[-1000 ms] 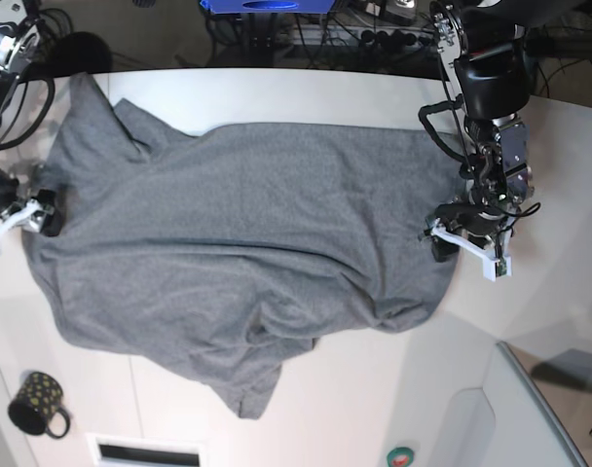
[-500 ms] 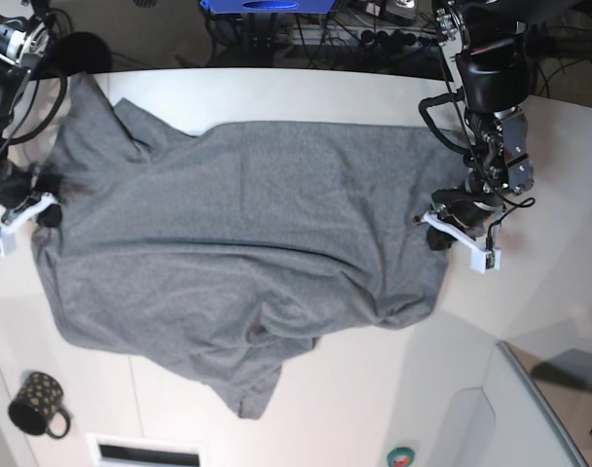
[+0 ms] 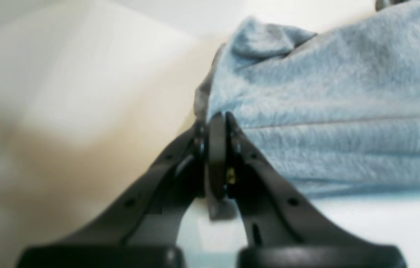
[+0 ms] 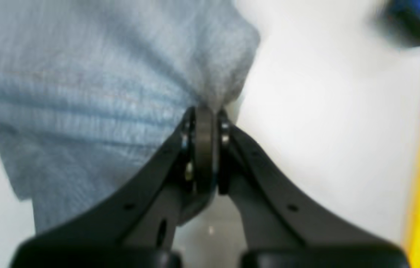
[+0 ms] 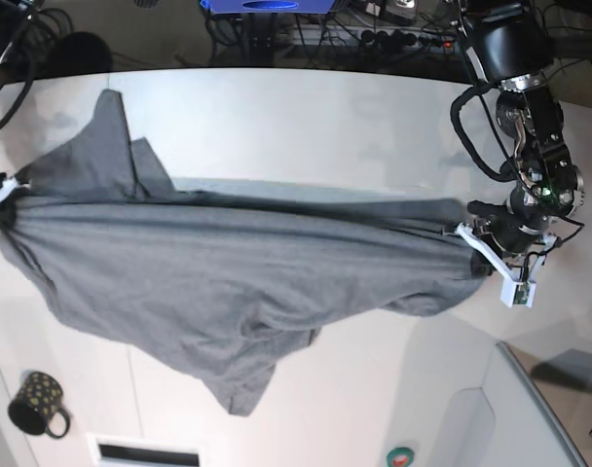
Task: Layout the t-shirt on the table in an organized manner, then fold the t-shirt properly
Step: 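Lift the grey shirt with both grippers and swing it over the table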
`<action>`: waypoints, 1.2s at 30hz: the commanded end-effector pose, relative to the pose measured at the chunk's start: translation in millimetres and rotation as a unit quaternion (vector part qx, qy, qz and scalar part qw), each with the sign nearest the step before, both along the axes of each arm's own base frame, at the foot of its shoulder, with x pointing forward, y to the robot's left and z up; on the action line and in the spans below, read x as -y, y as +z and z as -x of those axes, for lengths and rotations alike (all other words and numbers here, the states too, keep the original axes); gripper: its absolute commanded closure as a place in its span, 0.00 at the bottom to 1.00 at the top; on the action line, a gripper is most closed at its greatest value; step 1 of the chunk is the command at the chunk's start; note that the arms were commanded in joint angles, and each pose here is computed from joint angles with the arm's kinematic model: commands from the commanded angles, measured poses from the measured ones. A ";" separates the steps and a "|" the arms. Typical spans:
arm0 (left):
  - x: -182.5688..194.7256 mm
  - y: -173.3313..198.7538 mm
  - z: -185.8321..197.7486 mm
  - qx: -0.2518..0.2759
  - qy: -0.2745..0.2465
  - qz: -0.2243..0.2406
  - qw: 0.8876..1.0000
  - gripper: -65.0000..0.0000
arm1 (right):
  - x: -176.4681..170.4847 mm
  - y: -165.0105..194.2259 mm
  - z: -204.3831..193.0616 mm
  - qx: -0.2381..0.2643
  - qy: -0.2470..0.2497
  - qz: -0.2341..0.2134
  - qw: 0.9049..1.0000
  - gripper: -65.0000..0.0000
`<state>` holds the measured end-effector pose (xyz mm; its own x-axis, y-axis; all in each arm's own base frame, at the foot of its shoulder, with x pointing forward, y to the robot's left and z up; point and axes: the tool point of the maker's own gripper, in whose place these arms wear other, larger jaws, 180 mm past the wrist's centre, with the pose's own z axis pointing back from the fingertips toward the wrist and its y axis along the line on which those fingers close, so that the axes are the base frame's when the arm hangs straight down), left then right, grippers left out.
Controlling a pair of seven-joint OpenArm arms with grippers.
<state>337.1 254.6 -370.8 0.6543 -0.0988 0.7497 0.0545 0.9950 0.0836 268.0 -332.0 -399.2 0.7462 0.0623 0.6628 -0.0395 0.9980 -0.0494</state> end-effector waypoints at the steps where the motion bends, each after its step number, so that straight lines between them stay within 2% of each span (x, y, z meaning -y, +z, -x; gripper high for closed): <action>1: -9.0 32.0 -15.6 0.042 0.005 -0.022 0.999 1.00 | 20.6 32.4 -10.7 0.034 -0.017 0.034 0.999 1.00; 4: -7.6 69.1 -29.1 0.074 0.003 -0.040 0.996 1.00 | 29.5 72.6 -15.0 0.057 -0.021 0.080 0.995 1.00; 9: -7.8 117.9 -53.7 0.108 0.009 -0.053 0.993 1.00 | 27.7 121.5 -32.1 0.090 -0.018 0.124 0.988 1.00; 21: -9.6 213.9 -100.4 0.200 0.019 -0.058 0.978 1.00 | 41.4 201.4 -77.4 0.145 -0.030 0.166 0.975 1.00; 30: -13.2 253.6 -135.1 0.232 0.024 -0.034 0.972 1.00 | 54.7 262.1 -99.4 0.202 -0.050 0.181 0.961 1.00; 36: -15.4 299.8 -160.8 0.266 0.026 -0.013 0.964 1.00 | 25.4 298.4 -136.5 0.224 0.014 0.214 0.951 1.00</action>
